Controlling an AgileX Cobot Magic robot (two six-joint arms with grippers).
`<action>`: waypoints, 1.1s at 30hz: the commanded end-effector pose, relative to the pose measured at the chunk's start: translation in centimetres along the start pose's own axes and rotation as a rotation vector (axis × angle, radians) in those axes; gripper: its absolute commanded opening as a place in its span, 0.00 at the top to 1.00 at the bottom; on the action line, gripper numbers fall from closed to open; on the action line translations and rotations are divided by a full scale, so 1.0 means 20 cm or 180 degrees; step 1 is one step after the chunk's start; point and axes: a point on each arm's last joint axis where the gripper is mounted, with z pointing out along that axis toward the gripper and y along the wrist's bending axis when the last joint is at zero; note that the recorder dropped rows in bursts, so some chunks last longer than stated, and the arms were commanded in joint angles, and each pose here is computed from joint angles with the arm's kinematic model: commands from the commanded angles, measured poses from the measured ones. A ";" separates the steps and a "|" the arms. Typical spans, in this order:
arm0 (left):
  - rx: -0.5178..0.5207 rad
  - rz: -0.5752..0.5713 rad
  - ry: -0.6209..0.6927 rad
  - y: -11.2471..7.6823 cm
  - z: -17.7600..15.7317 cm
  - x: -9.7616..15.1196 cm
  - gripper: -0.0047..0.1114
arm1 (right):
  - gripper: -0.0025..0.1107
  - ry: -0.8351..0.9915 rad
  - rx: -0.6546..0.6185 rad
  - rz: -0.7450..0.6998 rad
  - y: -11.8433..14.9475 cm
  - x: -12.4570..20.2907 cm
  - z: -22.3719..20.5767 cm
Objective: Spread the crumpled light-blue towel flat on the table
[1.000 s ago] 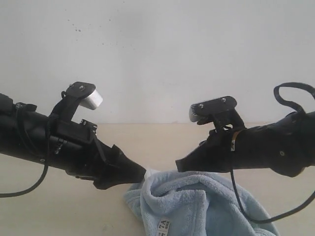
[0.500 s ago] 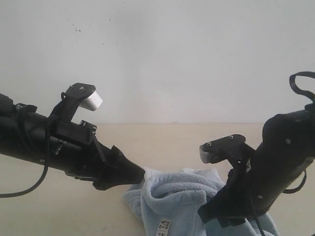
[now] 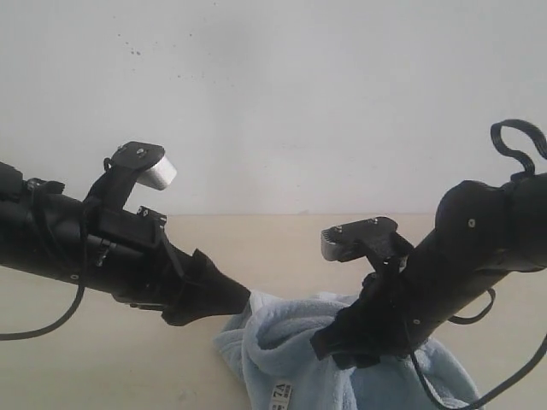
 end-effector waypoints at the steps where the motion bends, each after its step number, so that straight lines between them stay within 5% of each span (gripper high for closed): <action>1: -0.0014 -0.0044 -0.0041 -0.01 -0.01 0.00 0.32 | 0.49 0.0071 -0.0034 -0.0042 0.00 0.00 0.01; 20: 0.0015 -0.0055 -0.0036 -0.01 -0.01 0.00 0.32 | 0.59 -0.0109 -0.0222 0.0236 0.03 -0.02 0.01; 25: -0.0001 -0.0068 -0.0052 -0.01 -0.01 -0.01 0.32 | 0.98 0.0006 -0.0337 0.0286 0.05 -0.01 0.01; 29: -0.0307 -0.0145 -0.0087 0.05 -0.02 -0.01 0.35 | 0.98 0.0065 -0.0706 0.0229 0.10 0.00 -0.01; 33: -0.0599 -0.0439 -0.0327 0.11 -0.13 -0.04 0.56 | 0.98 0.0006 -0.1587 0.0053 0.24 -0.01 -0.08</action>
